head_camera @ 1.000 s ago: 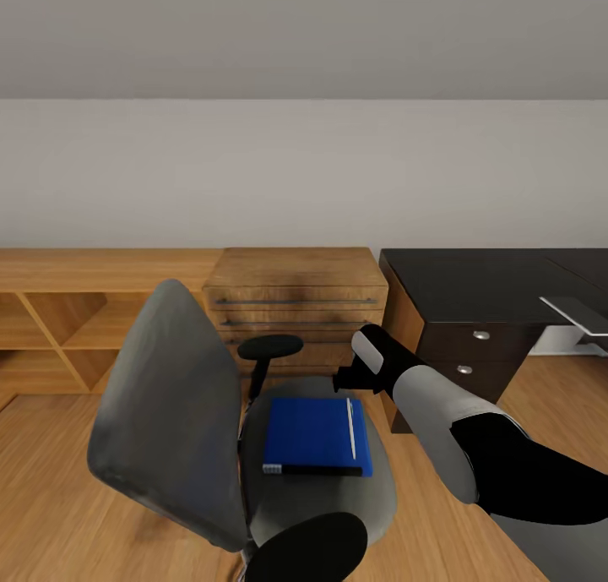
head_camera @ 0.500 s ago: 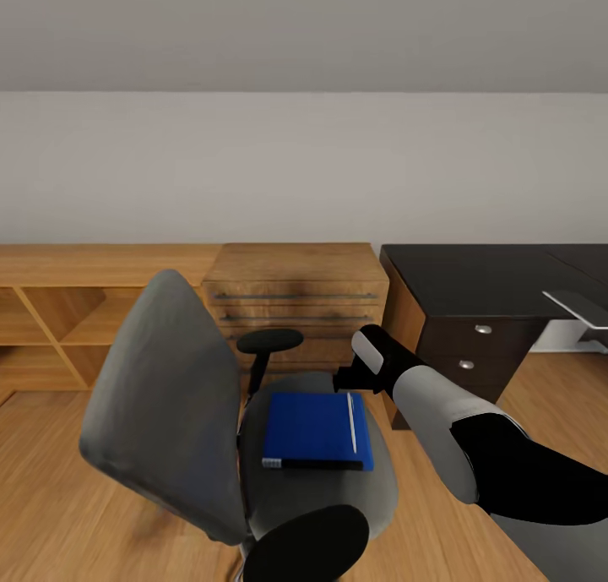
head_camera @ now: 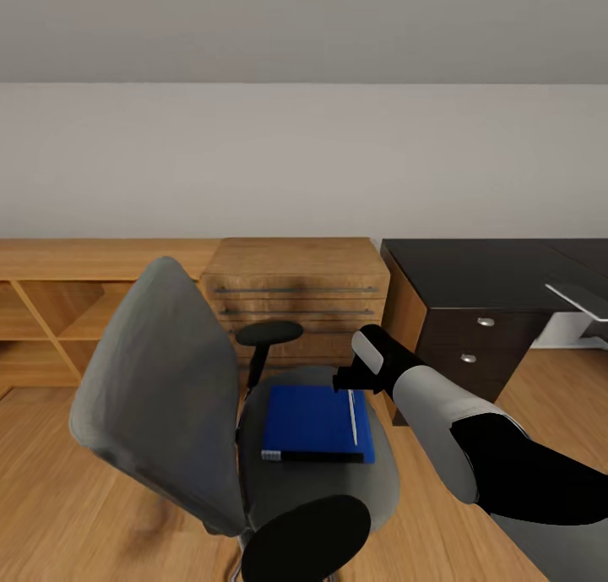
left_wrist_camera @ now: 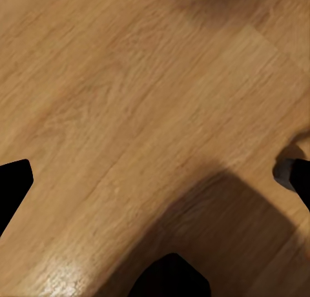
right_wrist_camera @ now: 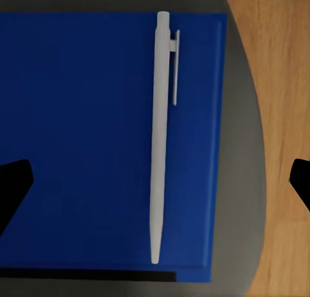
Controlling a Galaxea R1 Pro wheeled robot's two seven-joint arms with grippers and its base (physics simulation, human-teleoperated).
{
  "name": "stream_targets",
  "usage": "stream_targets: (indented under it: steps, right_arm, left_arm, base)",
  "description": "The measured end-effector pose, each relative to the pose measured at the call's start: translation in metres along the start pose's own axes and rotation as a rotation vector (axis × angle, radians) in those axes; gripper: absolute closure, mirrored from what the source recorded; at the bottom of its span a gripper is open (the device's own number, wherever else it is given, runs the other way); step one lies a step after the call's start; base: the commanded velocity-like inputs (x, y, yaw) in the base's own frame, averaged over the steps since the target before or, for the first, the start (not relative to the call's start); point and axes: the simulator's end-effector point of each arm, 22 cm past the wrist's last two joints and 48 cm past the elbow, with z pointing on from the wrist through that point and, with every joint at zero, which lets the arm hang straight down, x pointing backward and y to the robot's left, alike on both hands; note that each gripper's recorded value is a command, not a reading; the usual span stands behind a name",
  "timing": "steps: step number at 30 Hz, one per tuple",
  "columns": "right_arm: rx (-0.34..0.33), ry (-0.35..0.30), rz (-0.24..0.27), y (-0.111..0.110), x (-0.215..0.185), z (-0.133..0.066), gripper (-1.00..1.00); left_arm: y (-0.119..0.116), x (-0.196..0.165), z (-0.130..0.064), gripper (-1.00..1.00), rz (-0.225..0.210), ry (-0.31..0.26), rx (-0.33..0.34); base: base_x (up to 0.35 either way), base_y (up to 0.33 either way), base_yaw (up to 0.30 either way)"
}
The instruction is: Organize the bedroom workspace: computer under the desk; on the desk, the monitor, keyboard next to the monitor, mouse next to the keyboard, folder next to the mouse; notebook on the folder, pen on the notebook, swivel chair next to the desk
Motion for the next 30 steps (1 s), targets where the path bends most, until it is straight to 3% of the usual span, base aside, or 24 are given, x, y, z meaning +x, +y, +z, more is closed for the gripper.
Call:
stream_targets:
  steps: [22,30]
  right_arm:
    - [0.0,-0.001,0.0,-0.001,0.018,0.042,-1.0]
    - [0.0,-0.001,0.0,-0.001,0.018,0.042,-1.0]
  left_arm:
    - [0.008,0.025,0.037,-1.0,0.0,-0.001,0.0]
    - [0.009,0.026,0.038,-1.0,0.0,-0.001,0.0]
  base:
    - [0.0,0.0,0.0]
    - [0.0,0.0,0.0]
